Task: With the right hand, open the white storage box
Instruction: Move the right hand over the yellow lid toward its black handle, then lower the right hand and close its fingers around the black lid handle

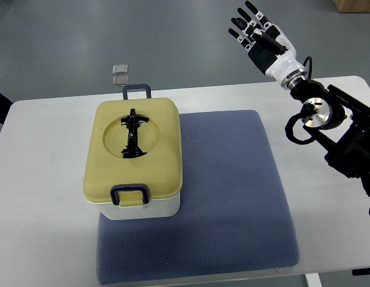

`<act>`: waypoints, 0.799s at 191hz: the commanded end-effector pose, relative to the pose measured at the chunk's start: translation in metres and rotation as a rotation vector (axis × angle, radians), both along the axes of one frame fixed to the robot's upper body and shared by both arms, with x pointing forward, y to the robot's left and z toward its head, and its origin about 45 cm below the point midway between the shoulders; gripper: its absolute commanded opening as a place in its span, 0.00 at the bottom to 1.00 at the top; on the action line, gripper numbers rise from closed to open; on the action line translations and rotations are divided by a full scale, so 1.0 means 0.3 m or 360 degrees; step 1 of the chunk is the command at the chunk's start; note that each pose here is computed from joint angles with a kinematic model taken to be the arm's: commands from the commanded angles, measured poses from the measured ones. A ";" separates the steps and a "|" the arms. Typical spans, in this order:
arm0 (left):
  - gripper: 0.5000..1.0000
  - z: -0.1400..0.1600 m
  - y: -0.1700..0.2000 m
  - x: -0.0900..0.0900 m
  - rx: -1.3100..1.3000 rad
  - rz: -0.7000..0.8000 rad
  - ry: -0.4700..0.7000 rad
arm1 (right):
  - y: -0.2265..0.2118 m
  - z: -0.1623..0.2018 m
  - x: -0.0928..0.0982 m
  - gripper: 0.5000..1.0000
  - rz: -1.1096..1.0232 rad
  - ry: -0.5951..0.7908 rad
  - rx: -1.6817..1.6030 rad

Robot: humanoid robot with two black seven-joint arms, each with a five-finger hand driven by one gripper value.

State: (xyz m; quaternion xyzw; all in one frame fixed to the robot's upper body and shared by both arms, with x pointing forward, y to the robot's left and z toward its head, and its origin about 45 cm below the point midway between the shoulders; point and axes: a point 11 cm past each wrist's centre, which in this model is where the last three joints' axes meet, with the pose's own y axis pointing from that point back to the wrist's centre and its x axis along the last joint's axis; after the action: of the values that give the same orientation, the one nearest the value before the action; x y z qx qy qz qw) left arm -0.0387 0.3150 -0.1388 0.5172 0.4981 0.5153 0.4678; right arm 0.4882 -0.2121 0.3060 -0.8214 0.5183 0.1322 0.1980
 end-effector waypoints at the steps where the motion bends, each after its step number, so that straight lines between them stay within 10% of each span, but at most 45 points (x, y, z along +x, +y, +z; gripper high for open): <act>1: 1.00 0.000 -0.001 0.000 -0.0005 -0.0002 0.0000 | 0.062 0.105 0.015 0.86 0.0147 -0.0212 -0.0443; 41: 1.00 0.000 -0.010 0.000 -0.0020 -0.0002 -0.0001 | 0.206 0.278 -0.016 0.86 0.0570 -0.0706 -0.1329; 88: 1.00 -0.001 -0.015 0.001 -0.0030 -0.0002 -0.0001 | 0.398 0.370 -0.215 0.86 0.1056 -0.1443 -0.2020; 153: 1.00 -0.001 -0.015 0.001 -0.0030 0.0001 -0.0002 | 0.475 0.281 -0.252 0.86 0.1106 -0.1713 -0.2274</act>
State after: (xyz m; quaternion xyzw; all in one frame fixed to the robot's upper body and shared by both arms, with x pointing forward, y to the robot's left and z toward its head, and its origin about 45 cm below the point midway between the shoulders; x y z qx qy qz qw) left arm -0.0383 0.3104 -0.1390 0.5127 0.5023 0.5110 0.4730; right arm 0.4145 -0.0767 0.3968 -0.8163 0.0480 -0.5434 -0.1900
